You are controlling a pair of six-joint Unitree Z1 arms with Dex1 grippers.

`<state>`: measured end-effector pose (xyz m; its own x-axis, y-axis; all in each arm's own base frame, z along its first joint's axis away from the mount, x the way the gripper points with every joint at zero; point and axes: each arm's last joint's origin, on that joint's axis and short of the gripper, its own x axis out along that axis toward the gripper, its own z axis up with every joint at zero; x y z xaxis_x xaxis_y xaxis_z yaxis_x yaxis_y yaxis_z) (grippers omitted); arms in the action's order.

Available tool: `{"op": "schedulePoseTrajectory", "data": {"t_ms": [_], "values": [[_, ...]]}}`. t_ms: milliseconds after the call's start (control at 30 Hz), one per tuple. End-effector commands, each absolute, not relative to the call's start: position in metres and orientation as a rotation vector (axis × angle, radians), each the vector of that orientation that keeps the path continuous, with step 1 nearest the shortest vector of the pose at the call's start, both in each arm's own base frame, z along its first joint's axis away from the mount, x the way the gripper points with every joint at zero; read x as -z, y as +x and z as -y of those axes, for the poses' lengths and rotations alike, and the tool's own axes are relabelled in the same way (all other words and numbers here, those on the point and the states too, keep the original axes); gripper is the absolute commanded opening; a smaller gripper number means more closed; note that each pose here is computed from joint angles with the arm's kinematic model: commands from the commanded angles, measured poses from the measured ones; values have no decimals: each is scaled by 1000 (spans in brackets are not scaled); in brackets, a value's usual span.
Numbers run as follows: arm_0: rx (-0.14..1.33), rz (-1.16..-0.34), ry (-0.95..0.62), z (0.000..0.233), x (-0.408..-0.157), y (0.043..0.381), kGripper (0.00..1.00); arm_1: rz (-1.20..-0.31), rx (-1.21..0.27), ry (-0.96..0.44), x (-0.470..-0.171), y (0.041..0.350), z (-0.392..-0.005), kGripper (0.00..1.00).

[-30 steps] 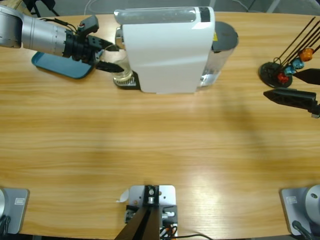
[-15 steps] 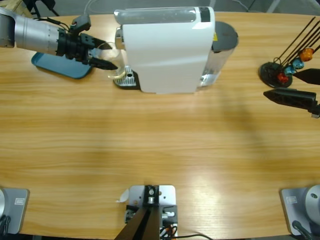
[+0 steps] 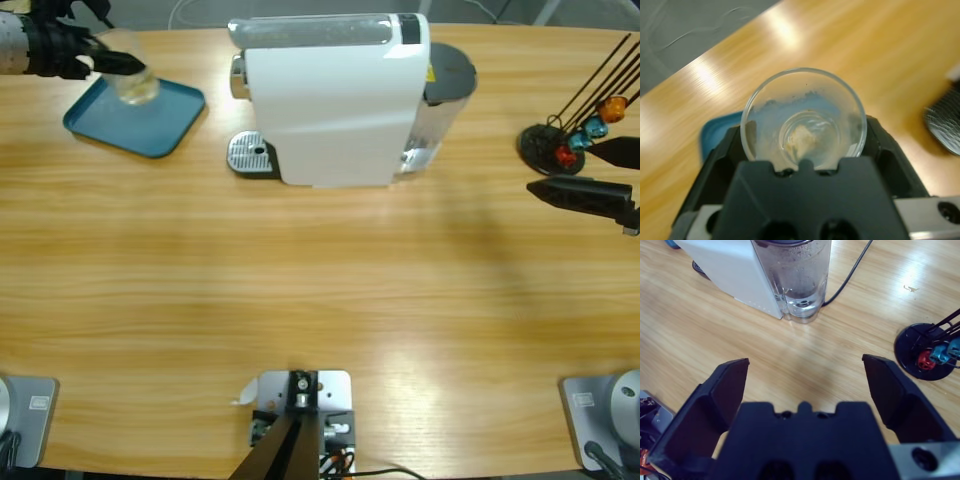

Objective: Pour coffee

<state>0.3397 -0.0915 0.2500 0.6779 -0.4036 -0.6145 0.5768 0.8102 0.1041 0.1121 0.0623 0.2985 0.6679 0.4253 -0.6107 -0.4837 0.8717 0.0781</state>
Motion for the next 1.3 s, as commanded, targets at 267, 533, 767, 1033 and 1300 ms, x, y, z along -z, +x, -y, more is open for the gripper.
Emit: {"op": "schedulePoseTrajectory", "data": {"t_ms": [267, 533, 767, 1033, 1300], "values": [[309, -676, 182, 88, -174, 370, 0, -730, -502, -109, -286, 122, -68, 1000], [317, -686, 184, 91, -169, 368, 0, -730, -500, -110, -286, 122, -68, 1000], [320, -704, 185, 92, -162, 365, 0, -723, -499, -109, -287, 121, -67, 1000], [239, -617, 237, 94, -171, 340, 954, -722, -500, -108, -287, 120, -67, 1000], [307, -396, 182, 94, -204, 326, 954, -720, -502, -107, -287, 117, -65, 1000]]}}
